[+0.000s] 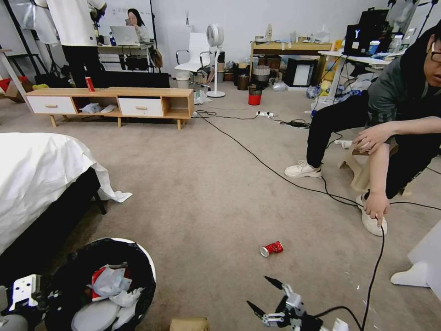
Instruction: Pick up the trash bin and place the garbage on the floor into it.
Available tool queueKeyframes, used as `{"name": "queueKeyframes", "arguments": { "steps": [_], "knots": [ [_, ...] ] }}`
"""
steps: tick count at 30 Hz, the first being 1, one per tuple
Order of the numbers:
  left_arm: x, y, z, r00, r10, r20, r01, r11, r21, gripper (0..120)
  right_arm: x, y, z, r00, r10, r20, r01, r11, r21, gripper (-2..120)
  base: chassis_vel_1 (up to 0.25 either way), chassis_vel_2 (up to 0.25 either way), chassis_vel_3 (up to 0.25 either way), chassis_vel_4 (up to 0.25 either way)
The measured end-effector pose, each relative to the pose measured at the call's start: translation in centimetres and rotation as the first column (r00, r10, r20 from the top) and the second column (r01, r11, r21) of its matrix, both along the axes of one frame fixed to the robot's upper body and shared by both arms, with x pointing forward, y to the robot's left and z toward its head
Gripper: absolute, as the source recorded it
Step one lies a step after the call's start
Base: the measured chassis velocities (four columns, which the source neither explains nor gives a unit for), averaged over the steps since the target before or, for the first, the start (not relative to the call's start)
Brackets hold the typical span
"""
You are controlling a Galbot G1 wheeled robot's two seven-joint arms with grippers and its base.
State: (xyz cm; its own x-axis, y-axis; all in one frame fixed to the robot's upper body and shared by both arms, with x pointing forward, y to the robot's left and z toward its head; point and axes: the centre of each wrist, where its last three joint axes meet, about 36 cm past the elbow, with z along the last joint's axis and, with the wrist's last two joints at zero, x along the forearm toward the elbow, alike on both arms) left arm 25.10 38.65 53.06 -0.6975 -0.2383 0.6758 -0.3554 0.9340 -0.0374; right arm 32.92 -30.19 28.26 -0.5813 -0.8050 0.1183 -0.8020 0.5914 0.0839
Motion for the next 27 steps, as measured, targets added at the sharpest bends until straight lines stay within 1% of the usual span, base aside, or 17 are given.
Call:
{"name": "queueKeyframes", "arguments": {
  "steps": [1,2,4,5,7,11,18,27],
  "knots": [
    [-0.2,-0.2,0.1,1.000,-0.002,0.000,0.002,1.000,0.003,1,0.8,0.4,0.0,1.000,0.027,0.000,-0.027,1.000,-0.002,100,0.000,0.000,0.000,0.000],
    [-0.2,-0.2,0.1,1.000,-0.002,0.000,0.002,1.000,0.003,1,0.8,0.4,0.0,1.000,0.027,0.000,-0.027,1.000,-0.002,100,0.000,0.000,0.000,0.000],
    [-0.3,-0.5,0.2,1.000,-0.008,0.003,0.008,1.000,0.006,1,1.7,1.2,-0.1,0.997,0.078,-0.008,-0.078,0.997,0.001,100,0.000,0.000,0.000,0.000],
    [-0.3,-0.5,0.2,1.000,-0.008,0.003,0.008,1.000,0.006,1,1.7,1.2,-0.1,0.997,0.078,-0.008,-0.078,0.997,0.001,100,0.000,0.000,0.000,0.000],
    [-0.4,-1.0,0.4,1.000,-0.021,0.009,0.021,1.000,0.008,1,2.2,2.0,-0.8,0.990,0.140,-0.029,-0.140,0.990,-0.011,100,0.000,0.000,0.000,0.000],
    [-0.4,-1.4,0.7,0.999,-0.030,0.017,0.029,0.999,0.013,1,2.5,2.8,-1.9,0.981,0.188,-0.052,-0.190,0.981,-0.033,100,0.000,0.000,0.000,0.000],
    [-0.4,-1.4,1.3,0.999,-0.032,0.028,0.031,0.999,0.024,1,3.3,4.0,-2.6,0.981,0.186,-0.063,-0.189,0.980,-0.053,100,0.000,0.000,0.000,0.000],
    [-0.2,-1.1,1.8,0.999,-0.034,0.043,0.033,0.999,0.030,1,3.7,4.1,-3.5,0.979,0.176,-0.102,-0.186,0.977,-0.100,100,0.000,0.000,0.000,0.000]
  ]
}}
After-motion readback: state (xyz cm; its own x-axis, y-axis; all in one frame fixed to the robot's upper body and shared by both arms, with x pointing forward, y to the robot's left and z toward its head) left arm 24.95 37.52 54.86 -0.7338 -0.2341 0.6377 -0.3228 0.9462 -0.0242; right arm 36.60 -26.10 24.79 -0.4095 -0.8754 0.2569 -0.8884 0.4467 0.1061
